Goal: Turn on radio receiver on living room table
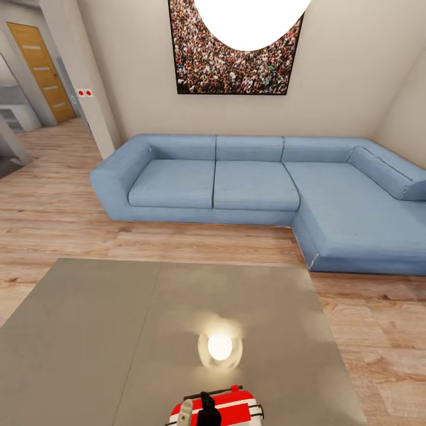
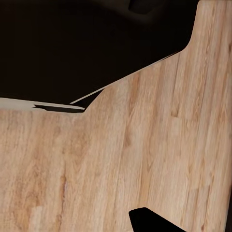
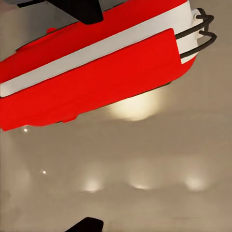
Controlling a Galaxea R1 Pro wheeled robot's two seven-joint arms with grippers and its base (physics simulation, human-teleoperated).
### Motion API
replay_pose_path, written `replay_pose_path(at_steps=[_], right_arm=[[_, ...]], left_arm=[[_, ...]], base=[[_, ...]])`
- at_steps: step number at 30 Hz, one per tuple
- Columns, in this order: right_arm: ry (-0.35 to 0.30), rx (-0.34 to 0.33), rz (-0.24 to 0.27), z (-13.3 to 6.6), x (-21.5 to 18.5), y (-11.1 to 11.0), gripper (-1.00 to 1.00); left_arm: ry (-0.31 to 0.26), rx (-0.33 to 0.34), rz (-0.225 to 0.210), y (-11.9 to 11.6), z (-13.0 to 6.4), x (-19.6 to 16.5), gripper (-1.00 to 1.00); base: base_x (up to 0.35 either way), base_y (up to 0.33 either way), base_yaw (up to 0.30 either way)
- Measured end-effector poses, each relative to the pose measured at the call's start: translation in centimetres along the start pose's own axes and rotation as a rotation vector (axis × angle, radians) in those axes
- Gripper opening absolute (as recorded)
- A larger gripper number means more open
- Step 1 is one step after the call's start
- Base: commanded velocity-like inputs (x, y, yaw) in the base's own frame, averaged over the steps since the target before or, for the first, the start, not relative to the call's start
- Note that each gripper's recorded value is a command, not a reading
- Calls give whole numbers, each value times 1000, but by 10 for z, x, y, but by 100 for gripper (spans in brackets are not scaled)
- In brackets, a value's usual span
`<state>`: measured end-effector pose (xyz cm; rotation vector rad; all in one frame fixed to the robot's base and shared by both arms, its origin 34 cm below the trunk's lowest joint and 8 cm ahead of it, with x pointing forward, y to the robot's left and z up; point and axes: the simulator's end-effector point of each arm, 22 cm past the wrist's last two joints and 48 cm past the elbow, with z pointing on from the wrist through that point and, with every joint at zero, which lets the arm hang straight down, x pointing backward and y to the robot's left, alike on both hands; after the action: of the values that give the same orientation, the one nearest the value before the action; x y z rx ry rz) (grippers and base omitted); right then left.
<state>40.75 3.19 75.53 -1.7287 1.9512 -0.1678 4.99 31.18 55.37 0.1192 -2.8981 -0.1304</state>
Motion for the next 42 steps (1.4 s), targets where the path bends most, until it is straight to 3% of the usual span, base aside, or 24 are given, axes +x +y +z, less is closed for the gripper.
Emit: replay_pose_path(at_steps=[10, 13, 34, 42], right_arm=[[12, -47, 21, 6, 7, 5, 100], [18, -59, 50, 14, 15, 0, 100], [41, -127, 79, 52, 54, 16, 100], [-29, -137, 74, 55, 42, 19, 100]], left_arm=[[0, 0, 1, 0, 0, 0, 100], [0, -1, 0, 1, 0, 0, 100], [0, -2, 0, 1, 0, 0, 100], [0, -2, 0, 1, 0, 0, 100]], base=[[0, 0, 0], [0, 0, 0], [0, 0, 0], [0, 0, 0]])
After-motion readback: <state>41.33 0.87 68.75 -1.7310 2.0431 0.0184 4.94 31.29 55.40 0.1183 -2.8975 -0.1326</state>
